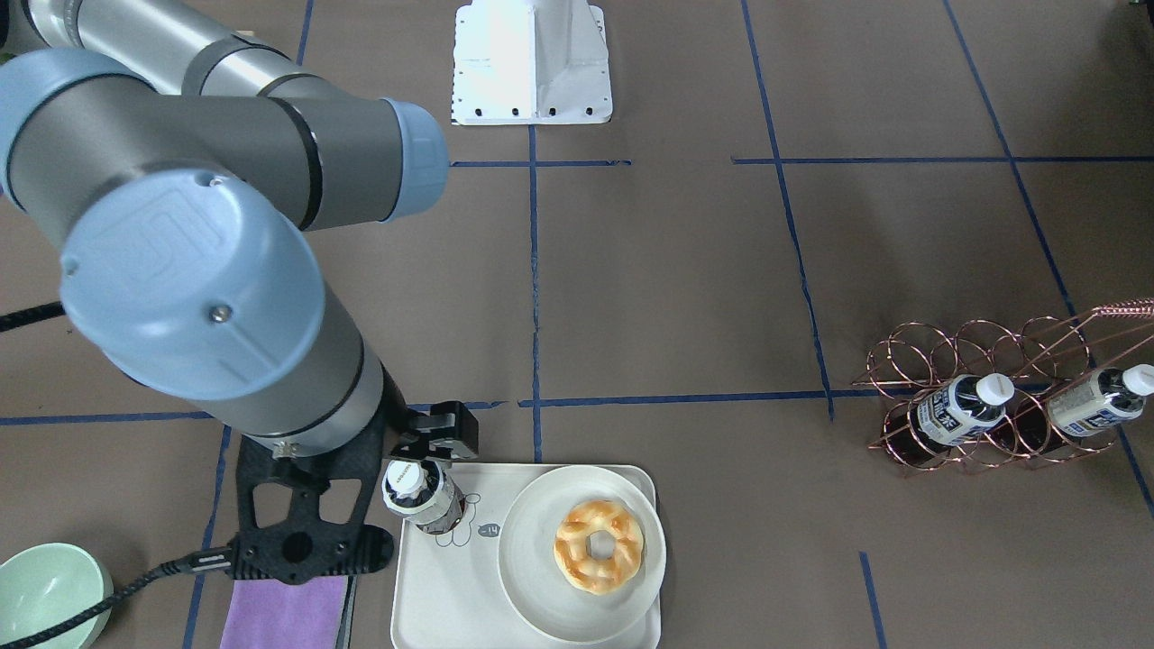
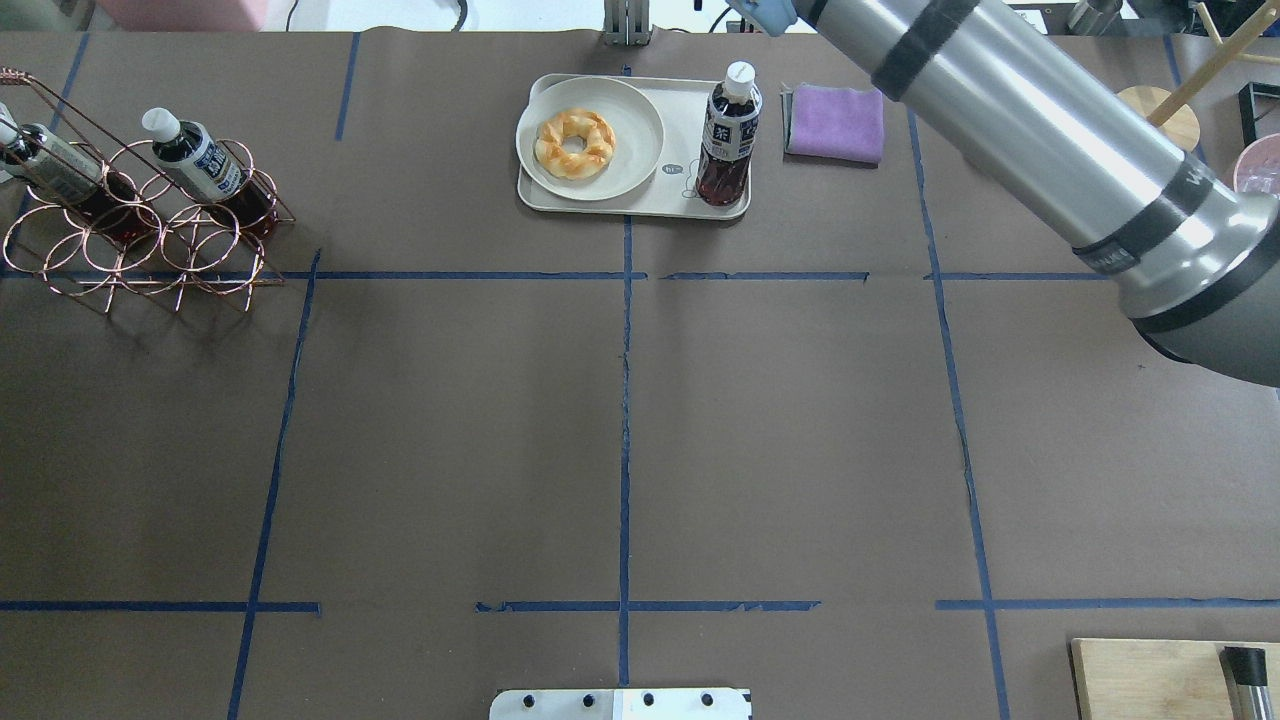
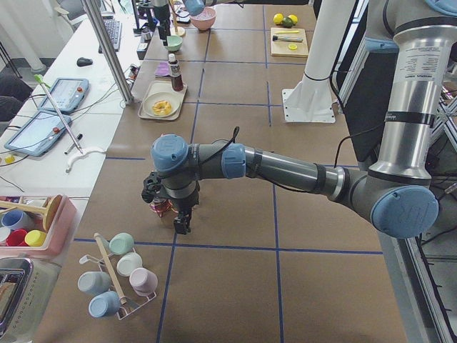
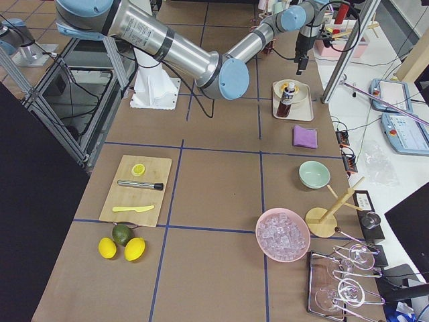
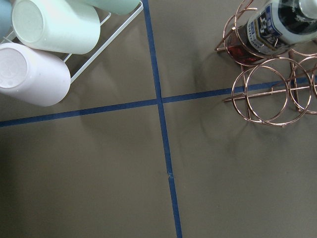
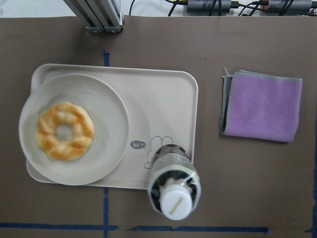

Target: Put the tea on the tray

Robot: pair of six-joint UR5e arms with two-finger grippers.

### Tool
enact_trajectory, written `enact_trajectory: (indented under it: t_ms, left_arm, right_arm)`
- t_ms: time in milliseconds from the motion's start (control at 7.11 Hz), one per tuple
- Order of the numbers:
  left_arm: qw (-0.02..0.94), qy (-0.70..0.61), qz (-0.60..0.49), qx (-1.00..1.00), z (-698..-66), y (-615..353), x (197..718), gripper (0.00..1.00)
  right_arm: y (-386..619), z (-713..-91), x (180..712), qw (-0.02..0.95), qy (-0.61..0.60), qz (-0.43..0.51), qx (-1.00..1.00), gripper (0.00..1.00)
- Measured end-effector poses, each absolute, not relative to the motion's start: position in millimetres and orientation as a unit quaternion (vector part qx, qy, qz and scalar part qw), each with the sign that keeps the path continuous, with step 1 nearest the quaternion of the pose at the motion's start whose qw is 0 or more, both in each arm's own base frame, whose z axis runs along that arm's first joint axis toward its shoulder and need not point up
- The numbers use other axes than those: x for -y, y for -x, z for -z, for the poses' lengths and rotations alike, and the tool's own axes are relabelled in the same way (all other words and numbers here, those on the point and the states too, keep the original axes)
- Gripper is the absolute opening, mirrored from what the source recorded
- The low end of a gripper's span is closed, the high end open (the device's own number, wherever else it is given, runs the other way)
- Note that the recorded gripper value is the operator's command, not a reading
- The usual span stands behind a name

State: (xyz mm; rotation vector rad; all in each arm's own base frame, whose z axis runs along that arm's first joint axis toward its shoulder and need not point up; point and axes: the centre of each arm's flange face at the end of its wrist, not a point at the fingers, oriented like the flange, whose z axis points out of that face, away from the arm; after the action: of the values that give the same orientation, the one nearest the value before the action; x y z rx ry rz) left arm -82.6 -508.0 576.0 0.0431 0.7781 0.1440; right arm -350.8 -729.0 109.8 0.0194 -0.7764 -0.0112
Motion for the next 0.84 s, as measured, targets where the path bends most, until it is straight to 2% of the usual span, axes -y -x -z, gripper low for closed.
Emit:
enact_trajectory:
  t_ms: [422, 844]
  left_arm:
    - [0.923, -0.006, -0.064, -0.379, -592, 83, 507, 1.00]
    - [0.923, 0.012, -0.058, -0.381, -618, 82, 498, 1.00]
  right_arm:
    - [256, -236, 661, 0.929, -0.035, 0.073, 0.360, 0.99]
    - [120, -381, 563, 0.928, -0.062, 0.156, 0.334, 0.99]
